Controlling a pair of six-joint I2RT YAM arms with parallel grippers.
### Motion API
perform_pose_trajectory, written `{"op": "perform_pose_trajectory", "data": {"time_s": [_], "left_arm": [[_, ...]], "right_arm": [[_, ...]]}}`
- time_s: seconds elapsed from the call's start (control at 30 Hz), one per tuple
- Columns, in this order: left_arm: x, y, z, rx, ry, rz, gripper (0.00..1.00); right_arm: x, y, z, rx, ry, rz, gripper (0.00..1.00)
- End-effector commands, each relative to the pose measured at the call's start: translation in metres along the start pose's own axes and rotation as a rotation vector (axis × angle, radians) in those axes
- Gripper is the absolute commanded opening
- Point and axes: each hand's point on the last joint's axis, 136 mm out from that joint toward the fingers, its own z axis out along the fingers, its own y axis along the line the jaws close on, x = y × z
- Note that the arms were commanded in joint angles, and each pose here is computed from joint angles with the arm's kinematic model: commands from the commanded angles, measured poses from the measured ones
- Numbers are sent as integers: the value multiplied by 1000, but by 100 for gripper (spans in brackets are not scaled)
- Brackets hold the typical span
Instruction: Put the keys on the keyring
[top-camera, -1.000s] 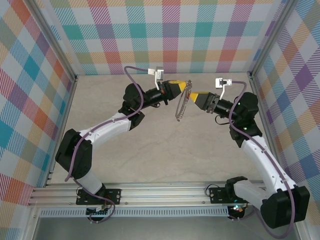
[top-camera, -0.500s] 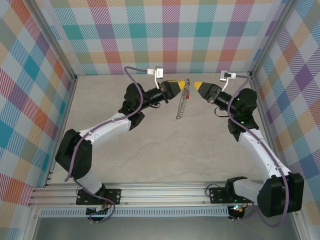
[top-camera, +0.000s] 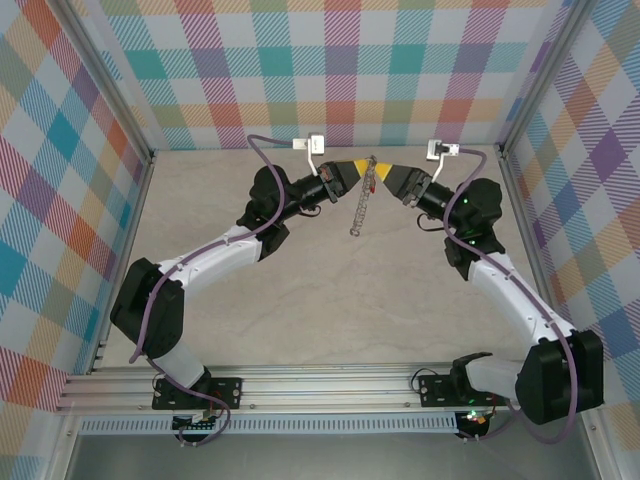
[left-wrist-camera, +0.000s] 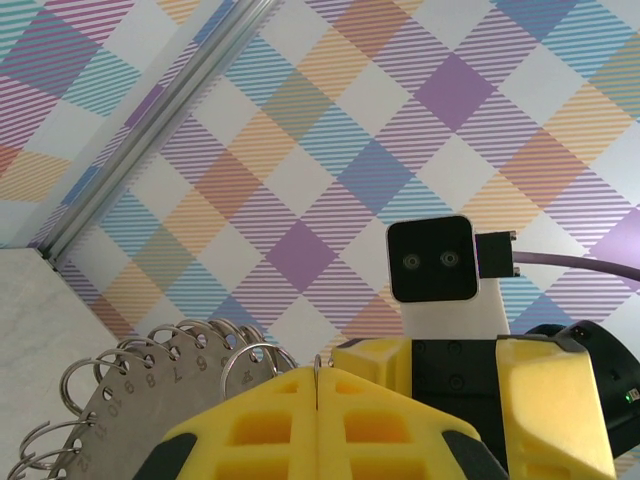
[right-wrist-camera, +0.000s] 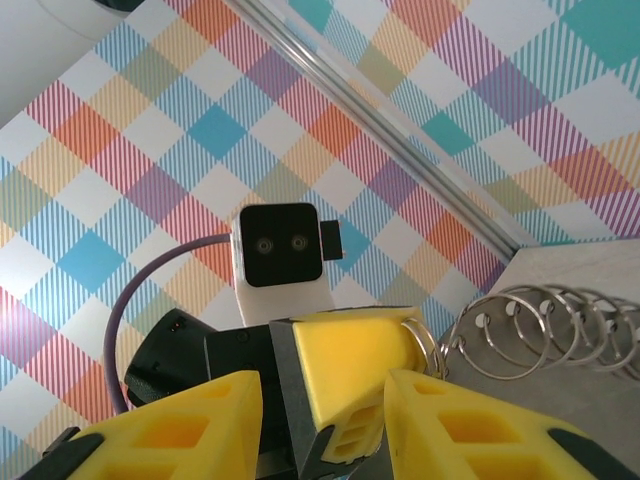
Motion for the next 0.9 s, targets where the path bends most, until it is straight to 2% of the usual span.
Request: {"op": "perform_pose_trajectory", "data": {"time_s": [0.0, 0.33, 0.53, 0.87], "left_arm": [[-29, -32, -10, 57, -75, 30, 0], [-28, -32, -9, 57, -72, 38, 0], [-27, -32, -10, 55, -69, 40, 0], [-28, -36, -11, 64, -68, 44, 0]], "right_arm": [[-12, 20, 5, -49, -32, -62, 36], [-9, 14, 7, -31, -30, -65, 35], [-18, 15, -5, 35, -63, -126, 35], [-15, -1, 0, 54, -41, -81, 35]]}}
